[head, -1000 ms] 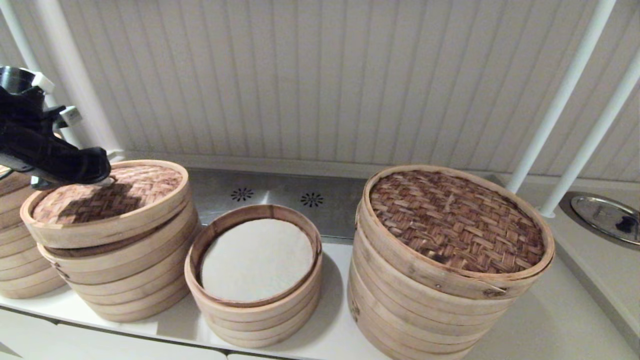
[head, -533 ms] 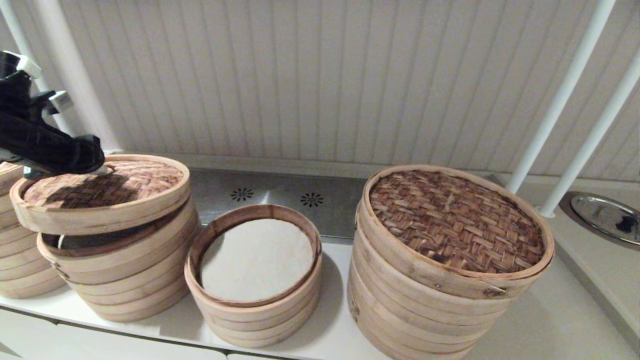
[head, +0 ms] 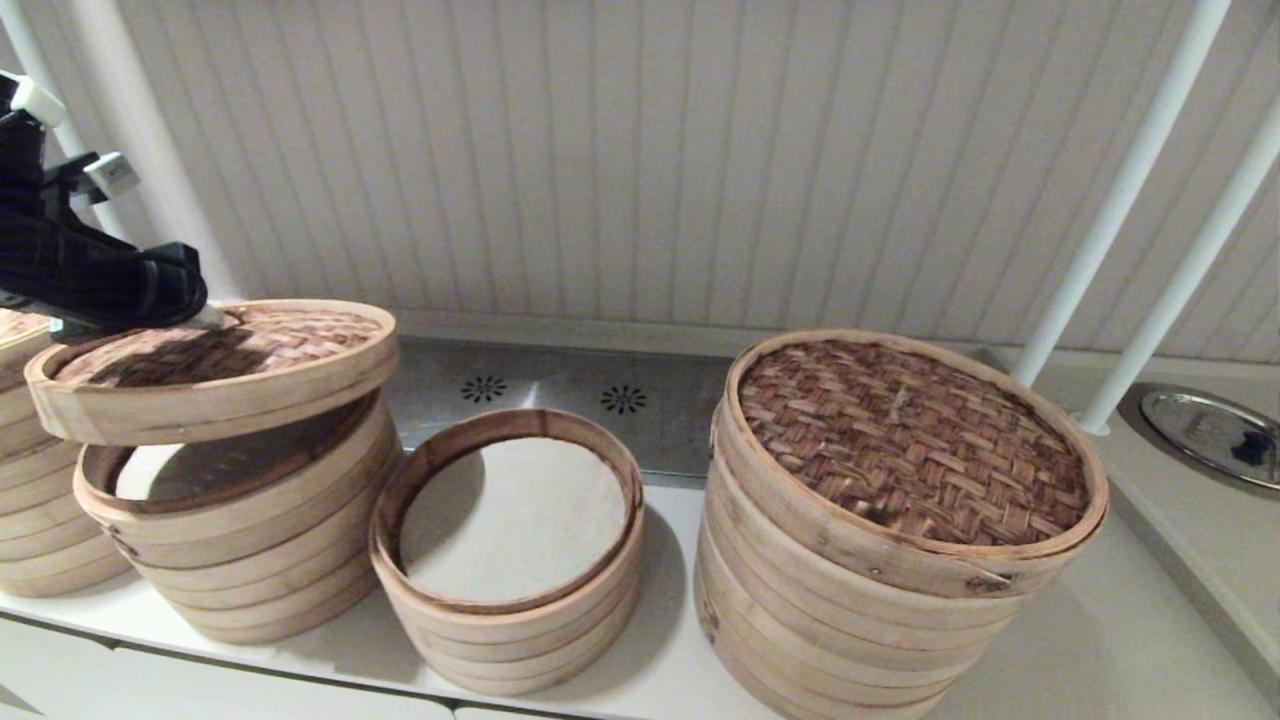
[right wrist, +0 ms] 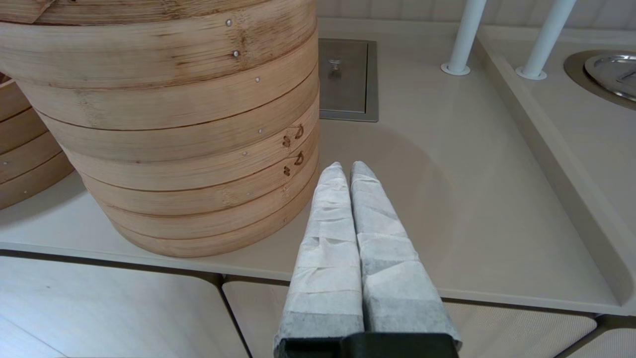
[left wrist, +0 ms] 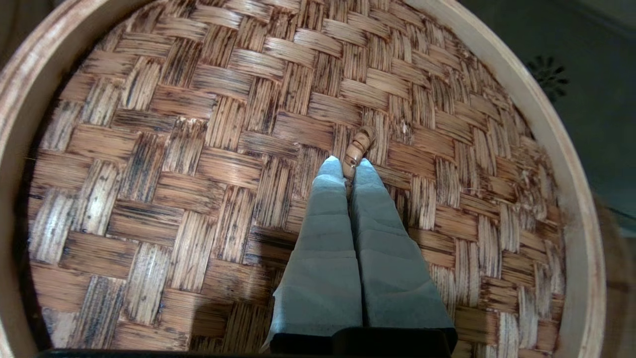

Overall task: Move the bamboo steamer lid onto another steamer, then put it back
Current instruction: Pick up the steamer, then put the steamer

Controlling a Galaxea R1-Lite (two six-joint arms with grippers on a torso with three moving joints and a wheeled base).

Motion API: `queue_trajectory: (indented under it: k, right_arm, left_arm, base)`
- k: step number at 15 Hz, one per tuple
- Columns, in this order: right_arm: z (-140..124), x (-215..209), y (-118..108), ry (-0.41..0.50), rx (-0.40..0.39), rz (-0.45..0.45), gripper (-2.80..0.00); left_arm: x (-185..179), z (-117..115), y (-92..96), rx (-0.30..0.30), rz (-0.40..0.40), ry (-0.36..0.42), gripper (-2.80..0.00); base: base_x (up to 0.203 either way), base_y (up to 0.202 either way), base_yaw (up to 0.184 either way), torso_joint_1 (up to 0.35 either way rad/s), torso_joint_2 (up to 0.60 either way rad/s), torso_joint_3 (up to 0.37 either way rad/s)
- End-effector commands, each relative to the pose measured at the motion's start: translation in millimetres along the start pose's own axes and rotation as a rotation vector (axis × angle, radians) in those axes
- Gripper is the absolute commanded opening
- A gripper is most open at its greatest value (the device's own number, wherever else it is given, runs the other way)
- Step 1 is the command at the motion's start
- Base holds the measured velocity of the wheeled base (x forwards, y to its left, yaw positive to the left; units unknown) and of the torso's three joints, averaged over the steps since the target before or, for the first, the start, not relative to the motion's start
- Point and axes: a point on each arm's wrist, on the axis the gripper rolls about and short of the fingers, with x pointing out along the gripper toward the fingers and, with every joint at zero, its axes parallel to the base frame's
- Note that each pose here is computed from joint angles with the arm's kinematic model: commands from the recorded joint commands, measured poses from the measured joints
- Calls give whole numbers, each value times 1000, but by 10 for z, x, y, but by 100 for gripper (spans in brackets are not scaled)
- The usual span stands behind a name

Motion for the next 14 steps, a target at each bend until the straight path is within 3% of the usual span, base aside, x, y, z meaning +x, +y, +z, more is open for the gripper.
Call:
queue_trajectory:
  k: [1, 9, 14]
  right_arm:
    - [0, 1, 0, 2, 0, 0, -280]
    - [5, 0, 0, 0, 0, 0, -280]
    - [0, 1, 0, 2, 0, 0, -280]
  left_arm:
    - [-56, 8, -97, 10, -25, -15, -280]
    - [-209, -99, -726, 100, -178, -19, -280]
    - [-195, -260, -1016, 161, -257, 32, -280]
  base:
    - [0, 0, 0, 0, 0, 0]
    - [0, 0, 0, 0, 0, 0]
    - [0, 0, 0, 0, 0, 0]
